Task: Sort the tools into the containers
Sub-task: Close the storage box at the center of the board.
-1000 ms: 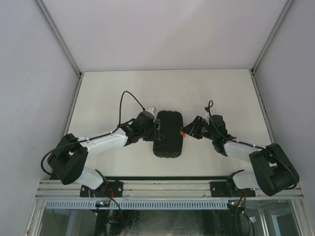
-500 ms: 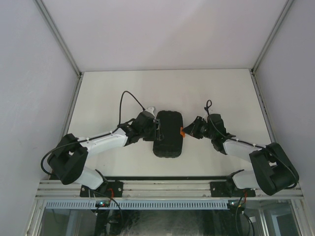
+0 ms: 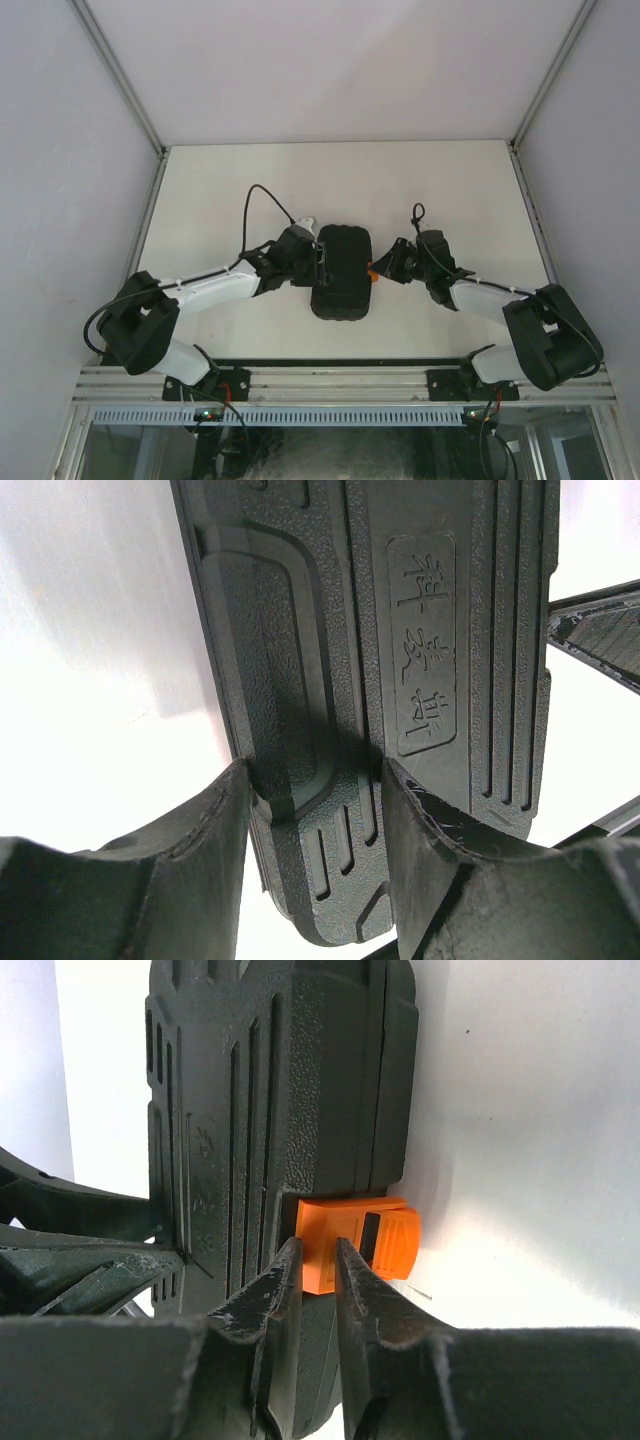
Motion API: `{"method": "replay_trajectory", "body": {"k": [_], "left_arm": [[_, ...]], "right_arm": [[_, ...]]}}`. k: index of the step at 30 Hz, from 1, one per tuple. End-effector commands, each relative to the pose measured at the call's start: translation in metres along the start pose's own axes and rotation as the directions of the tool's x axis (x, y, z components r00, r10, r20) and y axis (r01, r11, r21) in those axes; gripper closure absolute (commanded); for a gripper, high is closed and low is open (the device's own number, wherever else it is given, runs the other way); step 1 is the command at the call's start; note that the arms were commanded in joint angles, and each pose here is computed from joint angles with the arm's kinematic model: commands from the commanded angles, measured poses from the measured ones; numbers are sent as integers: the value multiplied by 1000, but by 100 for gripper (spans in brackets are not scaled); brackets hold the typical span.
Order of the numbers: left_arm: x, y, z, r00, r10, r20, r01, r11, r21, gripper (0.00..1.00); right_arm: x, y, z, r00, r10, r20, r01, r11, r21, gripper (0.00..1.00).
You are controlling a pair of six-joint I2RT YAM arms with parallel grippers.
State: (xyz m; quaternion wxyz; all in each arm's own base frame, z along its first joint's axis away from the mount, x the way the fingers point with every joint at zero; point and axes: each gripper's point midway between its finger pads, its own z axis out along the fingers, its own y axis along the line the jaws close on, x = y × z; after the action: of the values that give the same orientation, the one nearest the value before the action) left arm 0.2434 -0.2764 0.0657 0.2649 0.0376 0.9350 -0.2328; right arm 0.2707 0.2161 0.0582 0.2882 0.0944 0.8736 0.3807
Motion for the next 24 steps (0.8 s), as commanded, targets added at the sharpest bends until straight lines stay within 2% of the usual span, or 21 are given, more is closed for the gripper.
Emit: {"method": "replay_trajectory", "body": {"k": [1, 15, 24], "left_arm": [[47, 14, 10, 984, 49, -171, -56, 998, -38, 49], [48, 7, 13, 981, 68, -181, -74, 997, -29, 50], [49, 16, 12, 982, 62, -178, -76, 995, -72, 51]], "right_arm": [[26, 5, 4, 994, -21, -111, 21, 1000, -9, 84], [55, -17, 15, 976, -26, -215, 43, 996, 76, 93], [13, 11, -8, 993, -90, -76, 94, 995, 45, 80]]}}
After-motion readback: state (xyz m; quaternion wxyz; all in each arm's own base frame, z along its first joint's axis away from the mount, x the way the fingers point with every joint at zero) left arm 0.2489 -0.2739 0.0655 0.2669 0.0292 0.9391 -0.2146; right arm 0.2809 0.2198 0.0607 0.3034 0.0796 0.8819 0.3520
